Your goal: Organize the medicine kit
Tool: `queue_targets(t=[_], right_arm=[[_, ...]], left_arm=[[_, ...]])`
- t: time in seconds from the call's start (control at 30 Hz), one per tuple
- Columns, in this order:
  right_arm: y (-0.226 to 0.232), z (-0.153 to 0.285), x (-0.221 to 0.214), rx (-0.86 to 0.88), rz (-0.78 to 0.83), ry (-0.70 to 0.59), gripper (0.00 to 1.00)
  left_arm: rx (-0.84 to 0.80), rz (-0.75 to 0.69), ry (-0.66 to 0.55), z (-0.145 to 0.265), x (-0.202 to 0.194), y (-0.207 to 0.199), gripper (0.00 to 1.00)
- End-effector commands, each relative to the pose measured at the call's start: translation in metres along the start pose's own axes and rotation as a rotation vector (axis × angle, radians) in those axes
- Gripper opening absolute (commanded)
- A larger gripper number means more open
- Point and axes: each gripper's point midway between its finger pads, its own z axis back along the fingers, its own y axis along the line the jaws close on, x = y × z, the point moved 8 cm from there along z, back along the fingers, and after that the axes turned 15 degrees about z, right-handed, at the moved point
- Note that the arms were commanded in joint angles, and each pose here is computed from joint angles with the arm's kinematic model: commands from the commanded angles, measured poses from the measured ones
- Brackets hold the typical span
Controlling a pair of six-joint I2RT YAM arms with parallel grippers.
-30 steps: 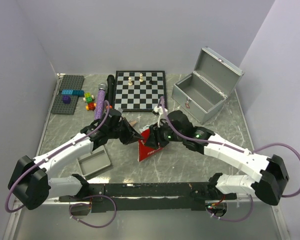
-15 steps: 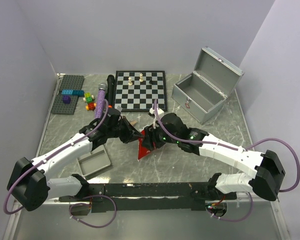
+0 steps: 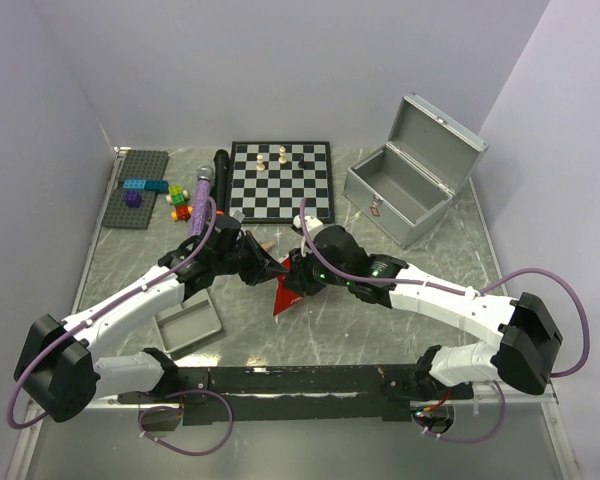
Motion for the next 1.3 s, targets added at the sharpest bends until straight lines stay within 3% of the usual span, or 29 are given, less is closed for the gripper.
queue_targets(t=[0.0,0.27,0.6,0.97,1.1,1.13,1.2,1.27], right_arm=[[0.006,0.003,0.029,0.008,0.019,-0.107,0.24],[0.003,0.005,0.025,-0.013,0.020,-0.102,0.00],[-0.006,0.016,0.016,-0.089,0.027,-0.088,0.00],[-0.062,0.023,0.002,-0.257,-0.115,-0.056,0.00],[-0.054,0.028,0.007,-0.136,-0.079,-0.125,0.00],[-0.047,0.034,0.010,-0.080,-0.059,-0.177,0.05],[-0.032,0.039,0.013,0.003,-0.011,-0.249,0.34],[-0.022,0.043,0.014,0.033,0.022,-0.280,0.46]], left_arm=[[-0.090,-0.021,0.041,0.012,-0.008,-0.022,0.01],[-0.081,-0.039,0.033,0.012,-0.007,-0.020,0.01],[-0.062,-0.115,0.008,0.017,-0.006,-0.020,0.01],[-0.047,-0.264,-0.009,0.034,-0.007,-0.019,0.01],[-0.040,-0.278,-0.008,0.036,-0.007,-0.016,0.01],[-0.049,-0.273,-0.009,0.036,-0.007,-0.016,0.01],[-0.062,-0.259,-0.008,0.034,-0.008,-0.017,0.01],[-0.079,-0.244,-0.006,0.034,-0.008,-0.020,0.01]])
